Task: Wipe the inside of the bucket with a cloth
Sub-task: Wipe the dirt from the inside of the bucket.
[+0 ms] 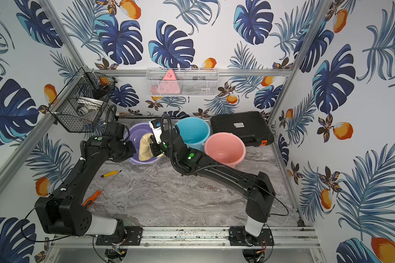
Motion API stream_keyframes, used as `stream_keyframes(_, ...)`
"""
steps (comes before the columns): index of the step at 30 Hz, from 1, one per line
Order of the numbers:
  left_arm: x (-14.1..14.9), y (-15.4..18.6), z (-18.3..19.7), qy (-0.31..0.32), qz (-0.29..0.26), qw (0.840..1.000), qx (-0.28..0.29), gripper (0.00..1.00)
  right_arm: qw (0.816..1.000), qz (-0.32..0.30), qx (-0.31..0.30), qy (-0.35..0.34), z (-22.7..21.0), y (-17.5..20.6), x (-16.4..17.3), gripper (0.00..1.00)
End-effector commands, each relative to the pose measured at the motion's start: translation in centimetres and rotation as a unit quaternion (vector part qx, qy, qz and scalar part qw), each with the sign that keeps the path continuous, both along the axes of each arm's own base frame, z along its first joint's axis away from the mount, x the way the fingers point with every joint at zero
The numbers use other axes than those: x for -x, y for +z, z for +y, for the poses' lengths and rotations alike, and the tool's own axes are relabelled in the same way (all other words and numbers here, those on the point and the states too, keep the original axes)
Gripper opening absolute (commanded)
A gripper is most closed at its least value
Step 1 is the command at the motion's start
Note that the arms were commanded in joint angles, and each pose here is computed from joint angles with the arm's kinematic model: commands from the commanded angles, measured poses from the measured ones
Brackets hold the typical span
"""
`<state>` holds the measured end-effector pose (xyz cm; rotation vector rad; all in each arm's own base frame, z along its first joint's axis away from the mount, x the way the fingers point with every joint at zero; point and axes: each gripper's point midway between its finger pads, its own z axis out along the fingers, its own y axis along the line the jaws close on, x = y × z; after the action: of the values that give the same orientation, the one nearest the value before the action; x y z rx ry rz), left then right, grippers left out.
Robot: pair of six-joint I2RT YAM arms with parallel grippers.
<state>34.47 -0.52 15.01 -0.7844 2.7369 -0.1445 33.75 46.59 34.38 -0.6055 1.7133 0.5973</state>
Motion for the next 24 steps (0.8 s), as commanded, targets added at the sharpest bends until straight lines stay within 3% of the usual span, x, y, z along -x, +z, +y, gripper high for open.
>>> stream_keyframes(1,-0.5,0.7,-1.9,-0.033,-0.022,0.998,0.044,0.0,0.998,-0.007,0.063,-0.017,1.5,-2.7,-2.0,0.0)
stream_keyframes(6,0.0,0.8,-4.1,-0.06,-0.012,0.993,0.102,0.0,0.991,0.009,0.135,-0.01,3.9,-8.9,-3.6,0.0)
stream_keyframes(16,0.6,1.5,-6.6,-0.08,-0.008,0.981,0.175,0.0,0.974,0.013,0.218,-0.066,2.7,-16.9,-6.0,0.0)
stream_keyframes(24,1.4,0.7,-7.2,-0.085,0.002,0.98,0.182,0.0,0.926,0.017,0.325,-0.193,-0.8,-22.2,-11.2,0.0)
